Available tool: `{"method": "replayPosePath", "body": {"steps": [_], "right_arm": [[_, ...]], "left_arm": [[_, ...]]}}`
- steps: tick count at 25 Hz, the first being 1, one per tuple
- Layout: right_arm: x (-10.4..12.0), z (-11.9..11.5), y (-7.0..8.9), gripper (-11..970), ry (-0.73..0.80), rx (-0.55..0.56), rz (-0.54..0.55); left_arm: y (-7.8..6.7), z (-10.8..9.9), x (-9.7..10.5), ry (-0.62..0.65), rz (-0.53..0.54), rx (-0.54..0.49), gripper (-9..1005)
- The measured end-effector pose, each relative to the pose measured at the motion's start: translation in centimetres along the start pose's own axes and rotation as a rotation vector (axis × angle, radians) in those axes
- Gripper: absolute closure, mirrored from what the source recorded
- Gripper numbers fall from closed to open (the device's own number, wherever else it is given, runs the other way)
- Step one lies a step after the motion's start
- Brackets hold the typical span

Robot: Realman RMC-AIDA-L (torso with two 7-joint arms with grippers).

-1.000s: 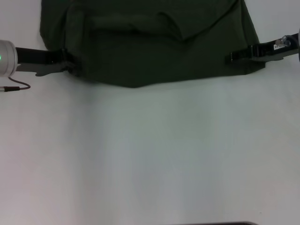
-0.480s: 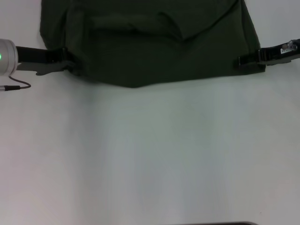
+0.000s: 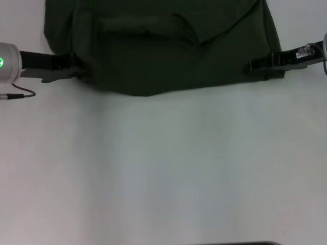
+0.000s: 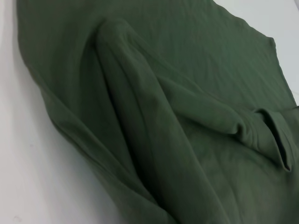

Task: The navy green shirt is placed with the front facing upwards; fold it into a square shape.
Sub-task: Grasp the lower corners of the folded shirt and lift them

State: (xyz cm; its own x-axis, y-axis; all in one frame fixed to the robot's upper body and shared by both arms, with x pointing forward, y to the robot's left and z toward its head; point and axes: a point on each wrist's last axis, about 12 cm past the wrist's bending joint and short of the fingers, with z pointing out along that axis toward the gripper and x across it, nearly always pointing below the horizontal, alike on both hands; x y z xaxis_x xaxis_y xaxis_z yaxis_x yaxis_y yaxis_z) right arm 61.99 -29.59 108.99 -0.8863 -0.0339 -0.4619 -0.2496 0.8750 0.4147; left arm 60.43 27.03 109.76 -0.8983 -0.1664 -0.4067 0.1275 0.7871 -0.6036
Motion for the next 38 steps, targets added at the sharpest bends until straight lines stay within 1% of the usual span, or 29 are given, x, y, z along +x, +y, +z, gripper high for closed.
{"method": "replayPosePath", "body": {"steps": [3,18,25,30,33,38], "right_arm": [[0.0,-0.1,0.2,64,-0.012,-0.023,0.011],[-0.1,-0.2,0.0,73,-0.016,-0.023,0.018],[-0.6,-0.6,0.2,80,-0.010,-0.020,-0.005],[-0.6,-0.6,0.2,250,0.000,-0.013,-0.010],[-0.6,-0.6,0.1,491,-0.002,-0.013,-0.006],[-0.6,-1.2,-0.2,726,0.007,-0.015,0.001]], "left_arm": [[0.0,0.0,0.0,0.001,0.000,0.000,931],[-0.1,0.1,0.0,0.003,0.003,0.001,931],[-0.2,0.1,0.0,0.004,0.003,0.004,931],[-0.2,0.1,0.0,0.005,0.005,0.004,931],[-0.3,0.1,-0.1,0.005,0.007,0.004,931],[-0.3,-0.1,-0.2,0.012,0.012,0.008,931]]}}
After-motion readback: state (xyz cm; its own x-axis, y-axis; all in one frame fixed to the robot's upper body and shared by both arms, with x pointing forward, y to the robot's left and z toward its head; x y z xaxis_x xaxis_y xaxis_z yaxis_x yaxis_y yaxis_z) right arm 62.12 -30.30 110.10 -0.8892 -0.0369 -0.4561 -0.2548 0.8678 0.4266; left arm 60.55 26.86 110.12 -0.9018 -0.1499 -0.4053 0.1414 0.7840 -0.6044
